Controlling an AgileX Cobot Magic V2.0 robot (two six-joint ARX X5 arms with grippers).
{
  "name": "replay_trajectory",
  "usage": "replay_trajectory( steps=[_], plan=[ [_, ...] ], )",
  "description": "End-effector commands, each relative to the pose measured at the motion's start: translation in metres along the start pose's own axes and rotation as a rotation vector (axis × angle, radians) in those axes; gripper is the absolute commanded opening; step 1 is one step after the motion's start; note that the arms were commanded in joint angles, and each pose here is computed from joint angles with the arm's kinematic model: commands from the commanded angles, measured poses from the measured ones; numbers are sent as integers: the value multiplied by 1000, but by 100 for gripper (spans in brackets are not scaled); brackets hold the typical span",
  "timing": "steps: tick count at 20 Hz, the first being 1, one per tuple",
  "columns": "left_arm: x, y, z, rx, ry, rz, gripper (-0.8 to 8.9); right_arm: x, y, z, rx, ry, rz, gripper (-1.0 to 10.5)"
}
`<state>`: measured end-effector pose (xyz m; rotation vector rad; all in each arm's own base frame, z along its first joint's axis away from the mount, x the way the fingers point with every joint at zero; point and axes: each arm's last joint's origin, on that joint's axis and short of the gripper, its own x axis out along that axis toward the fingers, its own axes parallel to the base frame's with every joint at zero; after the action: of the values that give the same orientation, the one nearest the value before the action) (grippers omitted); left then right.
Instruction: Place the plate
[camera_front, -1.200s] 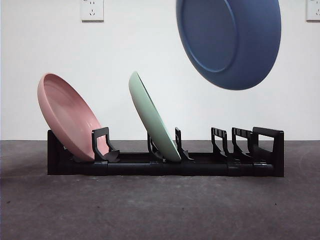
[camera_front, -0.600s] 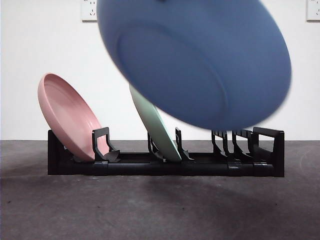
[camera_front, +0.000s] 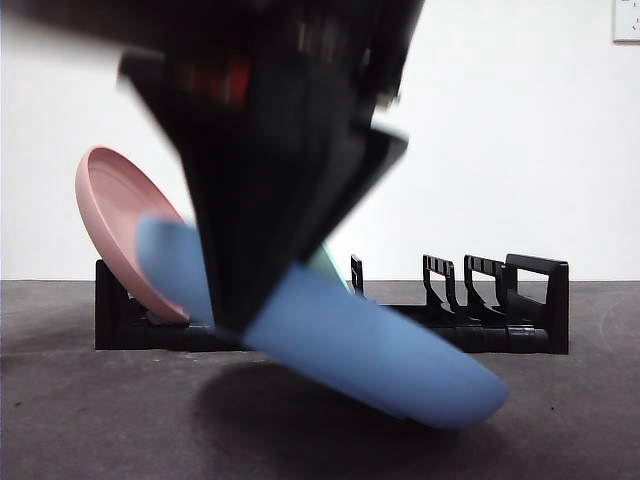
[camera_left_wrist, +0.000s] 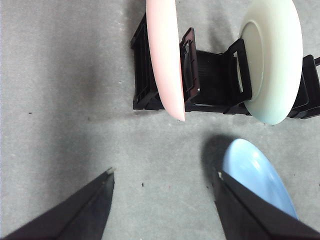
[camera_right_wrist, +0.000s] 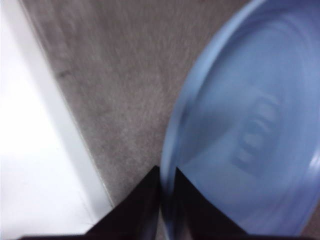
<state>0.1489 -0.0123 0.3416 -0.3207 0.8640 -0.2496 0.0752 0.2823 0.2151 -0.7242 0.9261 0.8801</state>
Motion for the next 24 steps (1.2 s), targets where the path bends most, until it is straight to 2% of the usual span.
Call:
replay_trajectory(
  steps=[1,7,10,11,14,17,22,24],
  plan=[
    [-4,-3,5,24,-22,-7,313,20,7,1,-16,58,-21,7],
    [-4,-3,5,24,-22,-7,313,52,12,-1,-29,129,-44,21],
    [-4,-3,5,27,-22,-7,313,52,13,0,-23,119,-35,268],
    [-4,-3,5,37,-22,-7,313,48,13,3,-19,113,-8,290],
    [-4,-3,5,40,-26,-8,313,11,8,21,16,8,94,289],
    [-3,-4,5,10,-19,-43,312,-54,-15,36,110,-160,148,288],
    [9,-20,22,25,37,-82,307,-145,-66,23,310,-346,129,288],
    [20,-31,39,33,51,-34,306,-166,-78,15,355,-405,116,288]
  ],
)
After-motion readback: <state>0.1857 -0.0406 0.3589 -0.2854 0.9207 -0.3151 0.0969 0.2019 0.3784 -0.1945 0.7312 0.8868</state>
